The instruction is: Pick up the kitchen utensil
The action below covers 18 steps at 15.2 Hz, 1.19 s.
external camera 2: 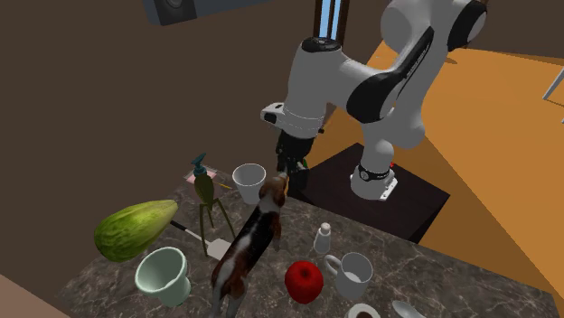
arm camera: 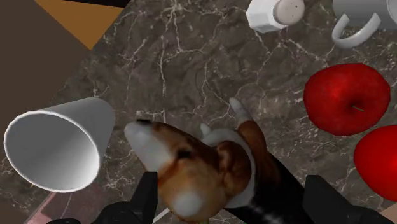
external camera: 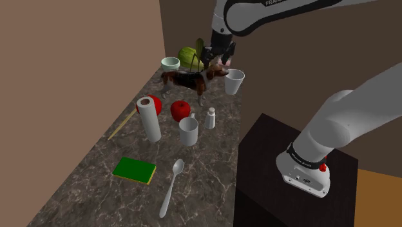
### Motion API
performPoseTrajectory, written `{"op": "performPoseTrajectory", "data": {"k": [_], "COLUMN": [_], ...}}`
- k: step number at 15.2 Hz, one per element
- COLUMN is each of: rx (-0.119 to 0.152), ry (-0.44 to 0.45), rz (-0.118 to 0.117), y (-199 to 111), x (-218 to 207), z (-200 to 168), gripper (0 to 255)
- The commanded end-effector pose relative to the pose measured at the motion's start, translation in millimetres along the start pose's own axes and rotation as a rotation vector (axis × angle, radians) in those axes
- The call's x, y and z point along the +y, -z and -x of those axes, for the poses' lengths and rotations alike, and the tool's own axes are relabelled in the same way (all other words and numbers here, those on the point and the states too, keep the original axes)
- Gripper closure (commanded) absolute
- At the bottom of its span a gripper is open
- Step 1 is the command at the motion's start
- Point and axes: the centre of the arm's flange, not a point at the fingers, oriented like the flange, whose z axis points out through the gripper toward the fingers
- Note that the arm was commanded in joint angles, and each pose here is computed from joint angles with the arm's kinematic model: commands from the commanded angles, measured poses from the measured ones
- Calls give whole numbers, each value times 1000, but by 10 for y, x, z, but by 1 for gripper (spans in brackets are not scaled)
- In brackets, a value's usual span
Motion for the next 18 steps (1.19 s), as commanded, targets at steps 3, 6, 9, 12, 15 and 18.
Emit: {"op": "performPoseTrajectory", "data": {"k": [3, 6, 9, 12, 15, 18], "rx": [69, 118, 167, 217, 235, 235], "ry": [-132, -228, -324, -420, -457, -457], "rz": [7, 15, 22, 29, 32, 32], "y": [-147, -257, -352, -431, -509, -665], "x": [-26, -4, 49, 132, 170, 166], "z": [-392, -699, -1006, -1312, -1417, -1389], "gripper": [0, 0, 0, 0, 0, 0]}}
